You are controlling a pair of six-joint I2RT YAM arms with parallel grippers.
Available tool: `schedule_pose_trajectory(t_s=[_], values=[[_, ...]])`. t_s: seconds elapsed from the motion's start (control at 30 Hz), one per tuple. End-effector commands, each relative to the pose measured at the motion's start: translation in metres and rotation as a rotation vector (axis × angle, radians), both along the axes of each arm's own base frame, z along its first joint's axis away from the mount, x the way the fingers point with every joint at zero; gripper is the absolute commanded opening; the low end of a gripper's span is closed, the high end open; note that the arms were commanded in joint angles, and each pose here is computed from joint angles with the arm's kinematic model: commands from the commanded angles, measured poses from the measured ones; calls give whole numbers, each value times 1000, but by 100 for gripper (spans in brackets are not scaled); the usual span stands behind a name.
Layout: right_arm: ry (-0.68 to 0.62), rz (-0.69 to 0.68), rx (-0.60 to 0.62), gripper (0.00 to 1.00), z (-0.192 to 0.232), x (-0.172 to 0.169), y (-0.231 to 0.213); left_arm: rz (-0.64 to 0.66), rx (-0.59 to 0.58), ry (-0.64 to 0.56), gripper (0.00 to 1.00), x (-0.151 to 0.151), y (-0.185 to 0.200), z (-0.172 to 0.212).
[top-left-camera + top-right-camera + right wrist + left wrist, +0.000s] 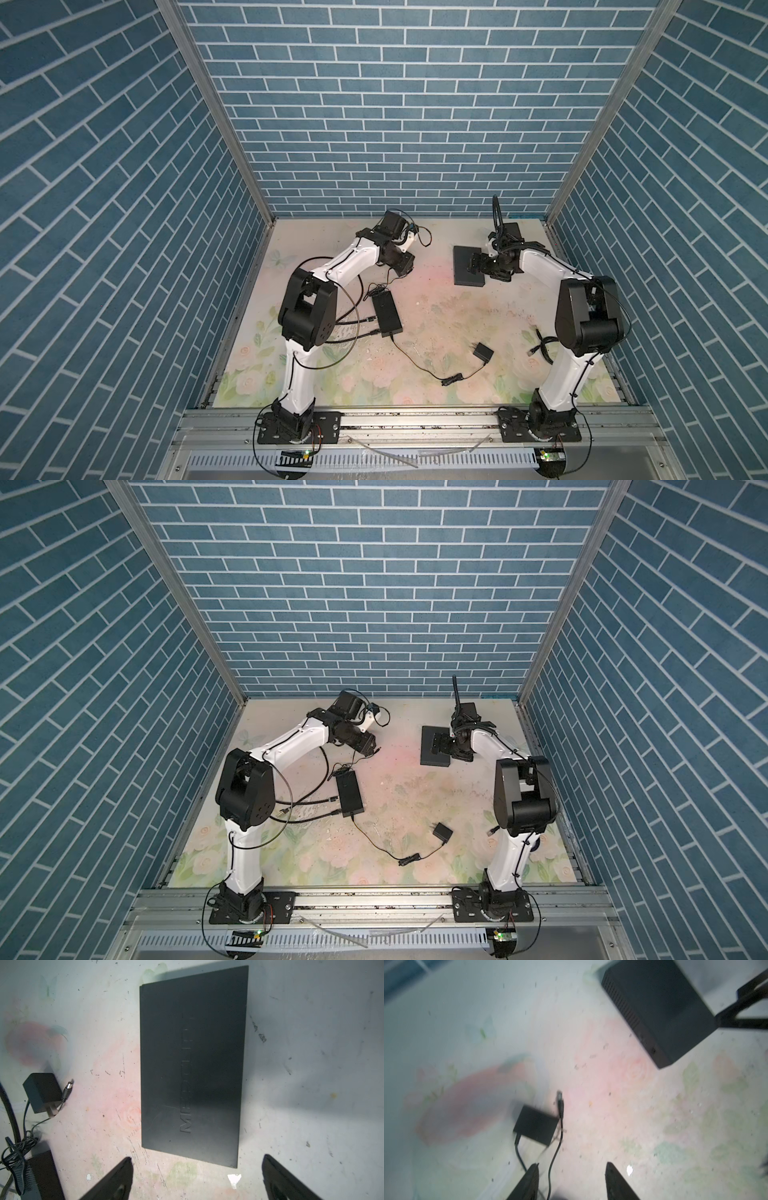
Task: Insert the plug into the switch port
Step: 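Grasp the barrel plug on the adapter cable with the left gripper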
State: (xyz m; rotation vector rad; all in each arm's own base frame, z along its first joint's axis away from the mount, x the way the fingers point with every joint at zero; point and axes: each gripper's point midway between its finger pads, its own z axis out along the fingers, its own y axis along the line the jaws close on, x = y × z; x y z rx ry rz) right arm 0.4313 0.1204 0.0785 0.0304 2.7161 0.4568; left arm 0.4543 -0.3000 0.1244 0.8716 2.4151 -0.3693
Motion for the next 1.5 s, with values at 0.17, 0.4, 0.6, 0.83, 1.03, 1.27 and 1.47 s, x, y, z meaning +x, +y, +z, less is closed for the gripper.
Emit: schedule_pose_trajectory(t_s=[0.17, 0.4, 0.6, 0.83, 1.03, 1.27, 1.47], values=[[1, 22, 14, 96, 5, -14, -3, 161, 105, 62, 49, 34, -7, -64], [-5, 18, 21, 95, 7, -11, -4, 131, 192, 109, 44, 30, -9, -94], [-9, 17, 26, 95, 11, -10, -4, 98, 261, 168, 32, 23, -4, -111], [-10, 17, 24, 95, 12, -10, -4, 29, 237, 166, 46, 12, -7, -87], [-10, 14, 29, 94, 11, -11, -3, -60, 188, 139, 50, 9, -17, -60], [-7, 14, 18, 94, 11, -16, -6, -188, 226, 209, 46, -4, -14, -74], [-3, 15, 16, 94, 9, -18, -7, -282, 302, 228, 41, -10, -5, -81]])
